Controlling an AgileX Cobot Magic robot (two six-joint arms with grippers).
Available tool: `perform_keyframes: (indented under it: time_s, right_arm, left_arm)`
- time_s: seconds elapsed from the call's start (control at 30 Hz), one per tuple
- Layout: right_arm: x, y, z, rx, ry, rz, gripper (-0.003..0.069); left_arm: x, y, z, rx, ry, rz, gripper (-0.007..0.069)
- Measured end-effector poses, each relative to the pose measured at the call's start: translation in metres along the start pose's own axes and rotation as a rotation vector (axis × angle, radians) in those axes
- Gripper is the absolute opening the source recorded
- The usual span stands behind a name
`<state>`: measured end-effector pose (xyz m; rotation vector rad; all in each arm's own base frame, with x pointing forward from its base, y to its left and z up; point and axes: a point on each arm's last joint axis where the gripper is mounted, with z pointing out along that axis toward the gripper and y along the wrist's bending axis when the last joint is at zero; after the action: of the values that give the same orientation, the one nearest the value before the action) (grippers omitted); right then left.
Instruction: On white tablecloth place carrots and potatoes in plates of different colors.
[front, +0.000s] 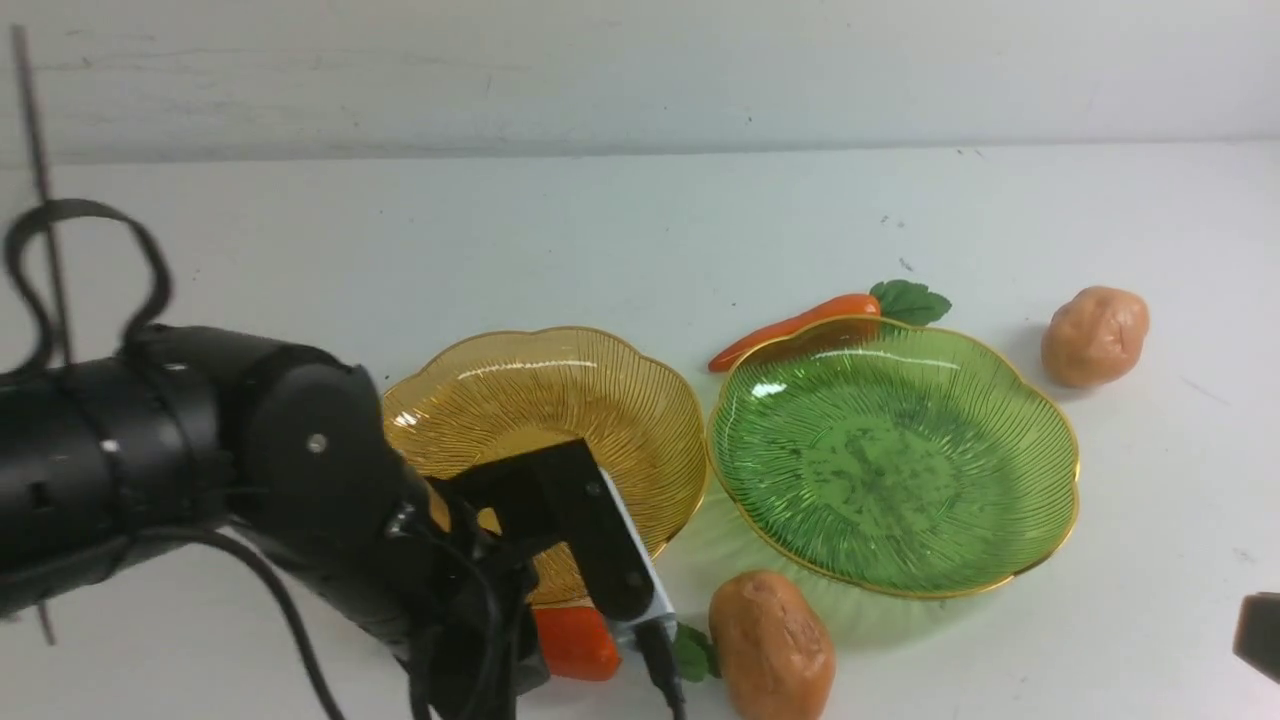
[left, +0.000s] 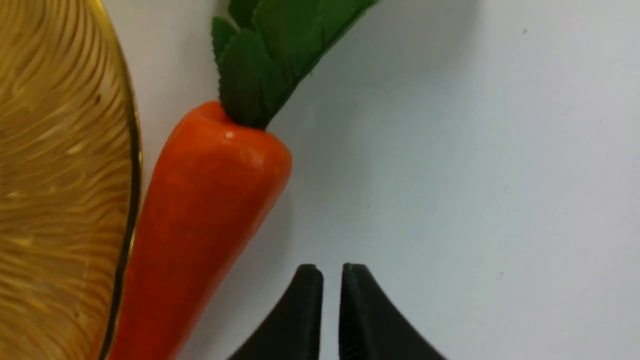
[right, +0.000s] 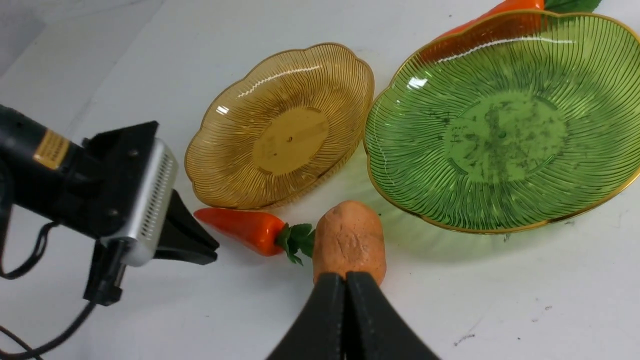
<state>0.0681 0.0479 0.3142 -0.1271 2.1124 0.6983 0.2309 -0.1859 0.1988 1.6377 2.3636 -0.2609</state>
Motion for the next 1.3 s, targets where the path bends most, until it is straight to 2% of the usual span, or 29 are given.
perform_keyframes:
  time_s: [0.13, 0.33, 0.5, 0.7, 0.87, 1.03, 1.2, 1.27, 1.3]
  right_arm:
    - [0.0, 0.0, 0.0, 0.0, 0.0, 0.0, -0.0015]
    - [0.0, 0.0, 0.0, 0.0, 0.0, 0.0, -0.0015]
    - [0.0, 0.0, 0.0, 0.0, 0.0, -0.001, -0.0015]
    - [0.0, 0.0, 0.0, 0.0, 0.0, -0.001, -0.0015]
    - [0.0, 0.0, 0.0, 0.0, 0.001, -0.001, -0.0015]
    - [0.001, 0.0, 0.0, -0.002, 0.013, 0.0, -0.0015]
    - [0.002, 0.0, 0.0, -0.004, 0.022, 0.0, -0.0015]
    - [0.002, 0.0, 0.0, -0.004, 0.023, 0.0, -0.0015]
    - [0.002, 0.0, 0.0, -0.005, 0.024, 0.0, -0.0015]
  left_arm:
    - [-0.009, -0.003, 0.012, -0.015, -0.01, 0.07, 0.0172]
    - [-0.019, -0.008, 0.027, -0.032, -0.029, 0.17, 0.0369]
    - [-0.021, -0.005, 0.033, -0.056, -0.048, 0.18, 0.0438]
    - [-0.024, -0.003, 0.033, -0.076, -0.068, 0.187, 0.0442]
    - [-0.02, -0.007, 0.03, -0.037, -0.031, 0.156, 0.0442]
    - [-0.016, -0.014, 0.008, -0.019, -0.026, 0.056, 0.0428]
    - [-0.01, -0.02, -0.03, -0.071, -0.048, -0.071, 0.034]
    - [-0.005, -0.02, -0.044, -0.116, -0.041, -0.13, 0.0283]
    - [0.002, -0.019, -0.054, -0.172, -0.015, -0.186, 0.0225]
